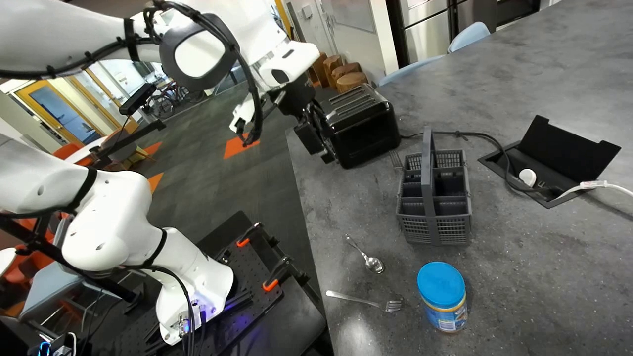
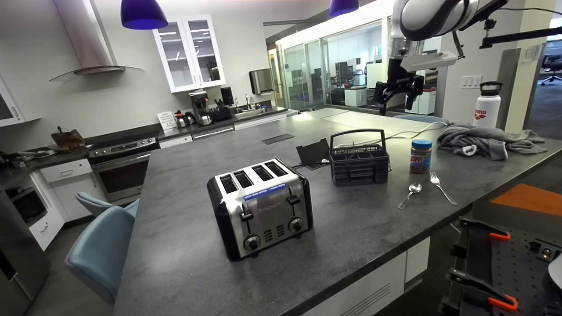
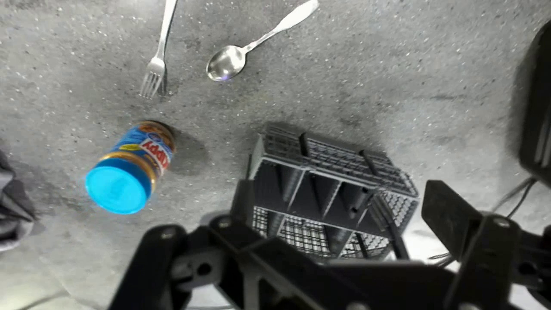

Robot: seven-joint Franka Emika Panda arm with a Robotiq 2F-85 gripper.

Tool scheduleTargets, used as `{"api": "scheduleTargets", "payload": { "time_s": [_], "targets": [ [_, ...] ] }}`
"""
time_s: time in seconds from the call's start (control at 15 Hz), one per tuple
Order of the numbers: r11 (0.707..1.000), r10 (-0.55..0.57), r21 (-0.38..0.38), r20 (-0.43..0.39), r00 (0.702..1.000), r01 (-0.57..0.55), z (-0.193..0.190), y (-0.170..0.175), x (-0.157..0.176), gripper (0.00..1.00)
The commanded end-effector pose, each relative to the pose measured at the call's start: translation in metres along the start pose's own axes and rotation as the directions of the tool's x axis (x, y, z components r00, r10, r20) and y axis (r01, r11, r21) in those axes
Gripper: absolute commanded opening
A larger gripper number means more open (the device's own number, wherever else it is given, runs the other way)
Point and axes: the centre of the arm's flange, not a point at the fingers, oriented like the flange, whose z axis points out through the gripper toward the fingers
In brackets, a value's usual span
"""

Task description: Put the blue lid on the counter top

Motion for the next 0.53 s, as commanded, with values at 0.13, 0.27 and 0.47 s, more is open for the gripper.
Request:
{"api": "scheduleTargets", "payload": {
  "time_s": [0.13, 0.27, 0.47],
  "targets": [
    [0.975, 0.201, 0.087, 0.042, 0.979, -0.204, 0.037, 0.085, 0.073, 1.00],
    [0.957, 0.263, 0.106, 0.070, 0.962, -0.270, 0.054, 0.111, 0.087, 1.00],
    [0.927, 0.376, -0.036, 0.085, 0.923, -0.374, 0.068, 0.131, 0.094, 1.00]
  ]
}}
